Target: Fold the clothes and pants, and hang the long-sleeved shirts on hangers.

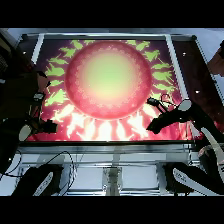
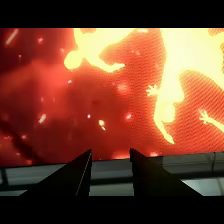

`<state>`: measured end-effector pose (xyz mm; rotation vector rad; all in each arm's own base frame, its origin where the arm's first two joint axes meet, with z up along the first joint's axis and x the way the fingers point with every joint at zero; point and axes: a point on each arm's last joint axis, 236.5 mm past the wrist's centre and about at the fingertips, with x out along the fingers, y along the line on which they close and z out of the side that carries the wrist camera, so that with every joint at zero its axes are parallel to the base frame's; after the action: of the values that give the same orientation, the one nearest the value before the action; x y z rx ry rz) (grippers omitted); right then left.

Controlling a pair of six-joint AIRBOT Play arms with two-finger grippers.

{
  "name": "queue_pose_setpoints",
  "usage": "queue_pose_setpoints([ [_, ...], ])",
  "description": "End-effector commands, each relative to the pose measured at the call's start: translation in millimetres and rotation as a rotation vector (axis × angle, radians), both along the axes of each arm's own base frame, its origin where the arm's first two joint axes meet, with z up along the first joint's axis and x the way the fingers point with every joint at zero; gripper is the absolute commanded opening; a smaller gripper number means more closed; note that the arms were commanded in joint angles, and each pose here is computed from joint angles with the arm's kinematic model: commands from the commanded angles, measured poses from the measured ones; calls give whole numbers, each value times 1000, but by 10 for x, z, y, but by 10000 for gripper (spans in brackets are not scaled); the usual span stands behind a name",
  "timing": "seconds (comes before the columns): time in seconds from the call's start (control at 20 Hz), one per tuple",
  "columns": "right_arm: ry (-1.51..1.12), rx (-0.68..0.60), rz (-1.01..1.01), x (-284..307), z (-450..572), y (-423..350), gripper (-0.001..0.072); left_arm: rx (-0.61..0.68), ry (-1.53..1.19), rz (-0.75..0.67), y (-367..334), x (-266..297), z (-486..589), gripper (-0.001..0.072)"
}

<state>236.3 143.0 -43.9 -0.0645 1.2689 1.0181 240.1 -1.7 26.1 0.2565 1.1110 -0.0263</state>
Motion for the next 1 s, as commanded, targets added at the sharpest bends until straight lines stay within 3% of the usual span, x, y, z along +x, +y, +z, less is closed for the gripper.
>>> queue_pose_setpoints([
  [0.0, 11, 360, -242, 396, 619, 570, 18, -6, -5, -2, -18, 20, -3, 331],
  [0.25, 2, 544, -342, 624, 996, 735, 18, -41, -20, -8, -98, 52, 4, 331],
  [0.55, -19, 493, -378, 704, 887, 665, 17, 70, -105, -21, 116, 230, 135, 305],
  [0.6, -20, 459, -396, 727, 816, 621, 17, 114, -126, -26, 195, 277, 178, 241],
  [0.75, 66, 357, -544, 805, 584, 452, 18, 302, -193, -40, 538, 494, 333, 238],
  [0.85, 77, 340, -520, 744, 552, 450, 17, 366, -215, 47, 914, 640, 336, 334],
  [0.95, 82, 333, -526, 741, 538, 440, 18, 352, -229, 202, 1419, 689, 244, 337],
])
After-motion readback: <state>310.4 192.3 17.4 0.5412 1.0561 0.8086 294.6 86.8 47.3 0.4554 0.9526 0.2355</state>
